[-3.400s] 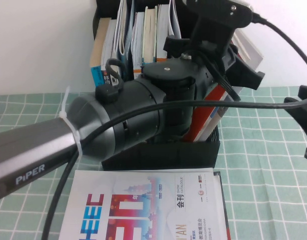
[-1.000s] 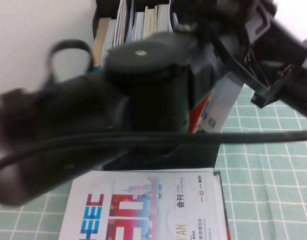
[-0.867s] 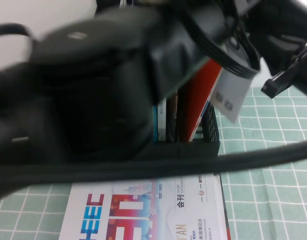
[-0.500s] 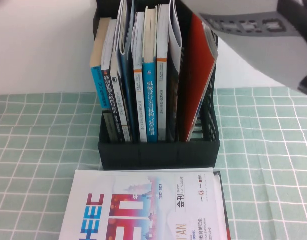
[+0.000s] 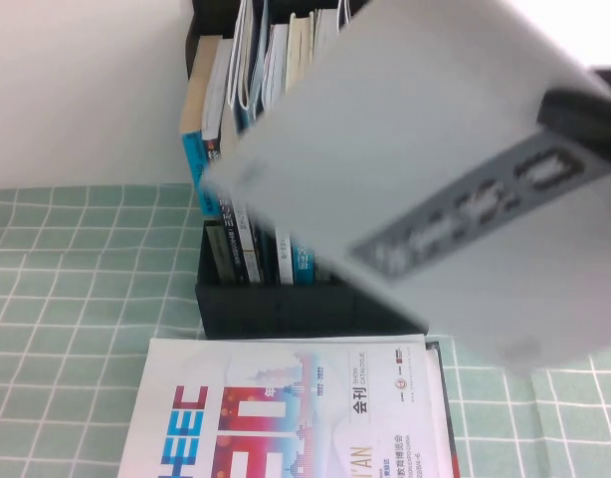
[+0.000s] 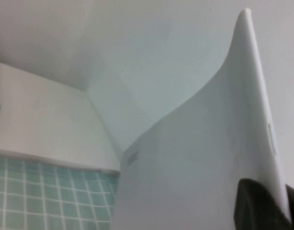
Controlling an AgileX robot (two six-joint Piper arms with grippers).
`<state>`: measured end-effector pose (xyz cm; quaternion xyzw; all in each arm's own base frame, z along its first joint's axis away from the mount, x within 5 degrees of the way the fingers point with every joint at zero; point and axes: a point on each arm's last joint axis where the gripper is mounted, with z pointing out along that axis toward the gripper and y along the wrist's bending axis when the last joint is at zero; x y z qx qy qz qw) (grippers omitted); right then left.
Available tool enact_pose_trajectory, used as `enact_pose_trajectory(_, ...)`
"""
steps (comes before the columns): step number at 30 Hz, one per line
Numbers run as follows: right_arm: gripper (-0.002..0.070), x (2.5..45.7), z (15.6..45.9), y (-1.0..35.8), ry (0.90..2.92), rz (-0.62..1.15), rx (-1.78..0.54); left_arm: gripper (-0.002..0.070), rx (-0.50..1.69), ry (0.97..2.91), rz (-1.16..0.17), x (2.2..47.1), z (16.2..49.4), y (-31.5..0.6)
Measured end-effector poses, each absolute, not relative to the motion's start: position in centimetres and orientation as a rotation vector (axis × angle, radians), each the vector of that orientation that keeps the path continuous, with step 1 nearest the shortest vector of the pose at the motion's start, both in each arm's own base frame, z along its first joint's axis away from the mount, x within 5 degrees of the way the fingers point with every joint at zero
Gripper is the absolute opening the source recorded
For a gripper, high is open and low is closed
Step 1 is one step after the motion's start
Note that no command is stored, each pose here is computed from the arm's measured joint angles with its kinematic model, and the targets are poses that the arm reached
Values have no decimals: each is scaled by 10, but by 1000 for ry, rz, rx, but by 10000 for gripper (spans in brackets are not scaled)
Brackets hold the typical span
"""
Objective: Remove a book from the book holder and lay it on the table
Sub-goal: Place the picked book on the book
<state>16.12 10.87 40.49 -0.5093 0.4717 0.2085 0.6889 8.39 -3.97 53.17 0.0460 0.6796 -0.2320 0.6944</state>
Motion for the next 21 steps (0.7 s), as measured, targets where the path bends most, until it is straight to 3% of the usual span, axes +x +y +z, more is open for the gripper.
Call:
enact_pose_trajectory(9, 14, 171, 379, 138, 1135, 520, -1293, -3, 155, 1580, -502, 82, 484, -62)
enact_pose_trajectory(21, 14, 223, 322, 224, 1204, 512, -1540, -3, 141, 1619, -593, 80, 452, -84)
